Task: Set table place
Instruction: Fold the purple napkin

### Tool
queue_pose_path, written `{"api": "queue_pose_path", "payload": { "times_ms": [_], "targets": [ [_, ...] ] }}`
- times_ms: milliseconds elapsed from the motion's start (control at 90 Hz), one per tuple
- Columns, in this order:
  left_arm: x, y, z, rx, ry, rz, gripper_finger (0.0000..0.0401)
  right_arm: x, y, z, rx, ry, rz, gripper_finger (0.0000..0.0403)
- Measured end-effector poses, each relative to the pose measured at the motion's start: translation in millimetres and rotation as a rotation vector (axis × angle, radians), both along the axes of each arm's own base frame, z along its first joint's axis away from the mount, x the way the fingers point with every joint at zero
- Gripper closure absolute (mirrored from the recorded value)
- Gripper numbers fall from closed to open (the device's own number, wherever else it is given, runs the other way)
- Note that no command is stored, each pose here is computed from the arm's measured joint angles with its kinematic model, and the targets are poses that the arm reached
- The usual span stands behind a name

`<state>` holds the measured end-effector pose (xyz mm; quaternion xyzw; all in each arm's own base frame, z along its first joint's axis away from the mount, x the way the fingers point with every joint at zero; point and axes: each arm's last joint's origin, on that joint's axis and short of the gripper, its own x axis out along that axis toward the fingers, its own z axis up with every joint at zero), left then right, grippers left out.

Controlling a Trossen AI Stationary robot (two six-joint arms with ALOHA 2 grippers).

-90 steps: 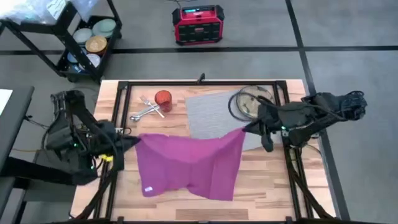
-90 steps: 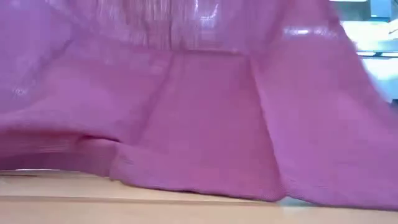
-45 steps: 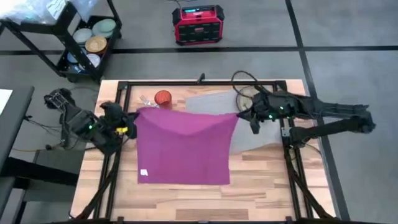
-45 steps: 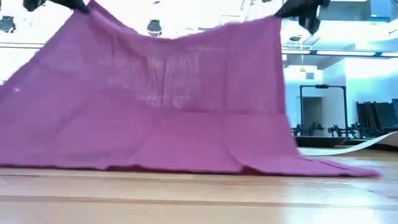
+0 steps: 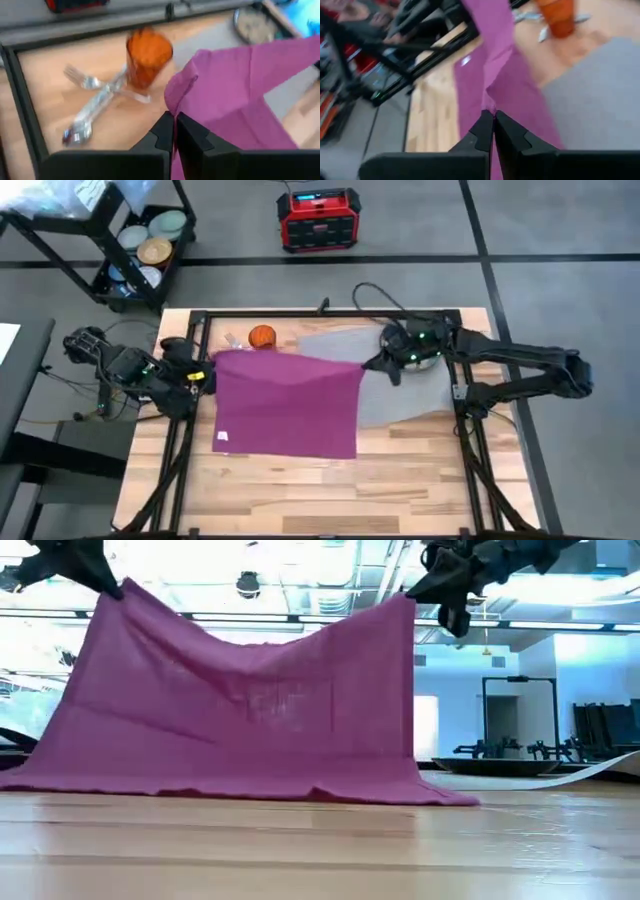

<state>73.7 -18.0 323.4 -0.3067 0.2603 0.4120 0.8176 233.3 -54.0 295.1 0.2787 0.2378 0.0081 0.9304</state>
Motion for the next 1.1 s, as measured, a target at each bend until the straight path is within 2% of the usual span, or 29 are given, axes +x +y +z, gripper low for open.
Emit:
{"api": "queue_pose_path", "payload": {
  "times_ms": [100,344,433,522,700,744,811,1100],
  "targets": [
    [-0.4,-2.3,-1.9,-0.079,0.054,-0.038,0.0401,10.1,15.7,-8.6,0.021,0.039,0.072,0.0403],
    [11.2,-15.3,-10.8,-0.191,0.140,-0.152,0.0401,34.8,51.9,-38.9,0.074,0.177,0.202,0.0403],
    [17.3,-23.2,-25.9,-0.276,0.187,-0.206,0.0401,41.7,62.7,-50.7,0.083,0.226,0.237,0.0403],
    [20.1,-29.5,-45.1,-0.336,0.262,-0.210,0.0401,47.1,70.8,-62.2,0.104,0.248,0.249,0.0403],
    [17.5,-41.3,-86.4,-0.471,0.515,-0.200,0.0400,48.2,80.7,-95.3,0.204,0.268,0.193,0.0392],
    [14.3,-42.6,-92.8,-0.485,0.579,-0.188,0.0396,46.1,82.6,-103.4,0.222,0.285,0.188,0.0381],
    [16.0,-46.3,-92.9,-0.473,0.599,-0.196,0.0384,43.0,85.7,-114.8,0.255,0.294,0.178,0.0355],
    [23.3,-57.7,-90.6,-0.506,0.495,-0.259,0.0273,34.2,94.3,-128.6,0.406,0.137,0.135,0.0184]
  ]
}}
